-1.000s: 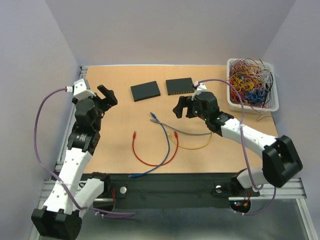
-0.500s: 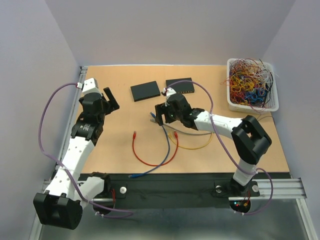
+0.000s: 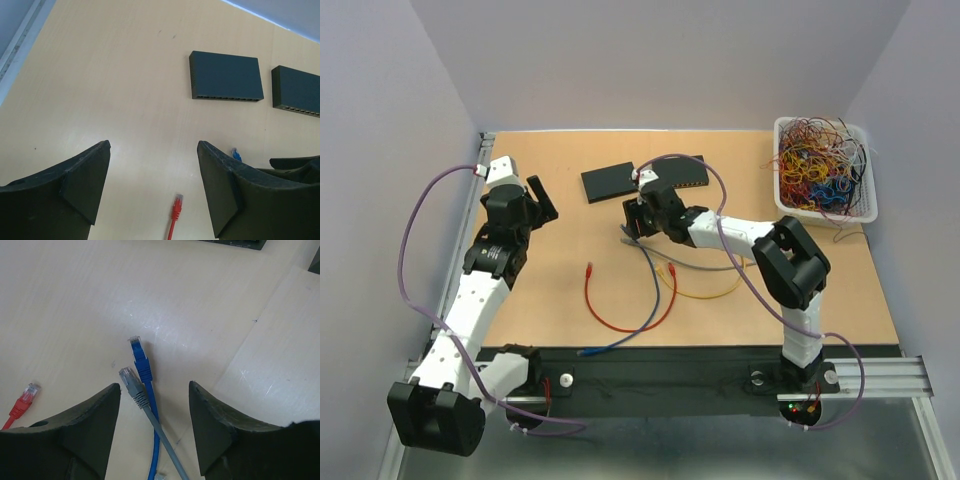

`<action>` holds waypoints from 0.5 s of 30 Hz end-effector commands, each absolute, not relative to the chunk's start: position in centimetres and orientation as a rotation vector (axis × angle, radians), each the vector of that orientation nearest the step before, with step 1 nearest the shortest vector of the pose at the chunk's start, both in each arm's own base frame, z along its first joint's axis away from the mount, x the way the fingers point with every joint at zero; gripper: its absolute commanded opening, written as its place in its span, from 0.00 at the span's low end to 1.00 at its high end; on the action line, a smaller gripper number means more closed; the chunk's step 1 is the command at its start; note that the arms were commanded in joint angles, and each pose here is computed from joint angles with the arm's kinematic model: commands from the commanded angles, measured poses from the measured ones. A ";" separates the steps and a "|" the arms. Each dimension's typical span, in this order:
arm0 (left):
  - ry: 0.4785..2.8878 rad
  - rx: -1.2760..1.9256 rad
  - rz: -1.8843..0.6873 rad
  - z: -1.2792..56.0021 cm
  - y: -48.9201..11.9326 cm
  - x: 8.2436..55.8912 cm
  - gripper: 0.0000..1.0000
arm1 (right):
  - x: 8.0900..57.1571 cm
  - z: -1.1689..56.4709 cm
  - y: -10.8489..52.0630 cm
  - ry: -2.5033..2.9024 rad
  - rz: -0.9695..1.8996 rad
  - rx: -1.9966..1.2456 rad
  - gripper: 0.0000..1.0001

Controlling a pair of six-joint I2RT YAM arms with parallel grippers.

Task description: Insert the plug into the switch port

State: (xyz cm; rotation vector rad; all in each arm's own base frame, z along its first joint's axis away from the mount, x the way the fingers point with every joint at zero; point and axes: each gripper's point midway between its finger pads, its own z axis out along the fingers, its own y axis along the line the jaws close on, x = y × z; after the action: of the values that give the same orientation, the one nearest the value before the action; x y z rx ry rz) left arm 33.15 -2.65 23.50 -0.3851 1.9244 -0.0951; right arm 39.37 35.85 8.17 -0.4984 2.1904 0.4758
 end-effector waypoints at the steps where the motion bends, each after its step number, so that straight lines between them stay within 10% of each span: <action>1: 1.863 -0.381 -0.098 26.1 -2.4 33.6 0.81 | 41.0 9.5 36.9 2.134 0.458 -0.500 0.61; 15: 1.874 -0.379 -0.096 25.8 -2.5 33.7 0.80 | 40.8 6.7 39.0 2.173 0.480 -0.528 0.51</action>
State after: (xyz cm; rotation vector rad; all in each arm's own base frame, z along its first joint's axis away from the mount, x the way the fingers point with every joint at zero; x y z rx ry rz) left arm 33.31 -2.67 23.16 -0.3828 1.9369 -0.0892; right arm 40.28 37.01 5.00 -0.5226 2.2314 0.4469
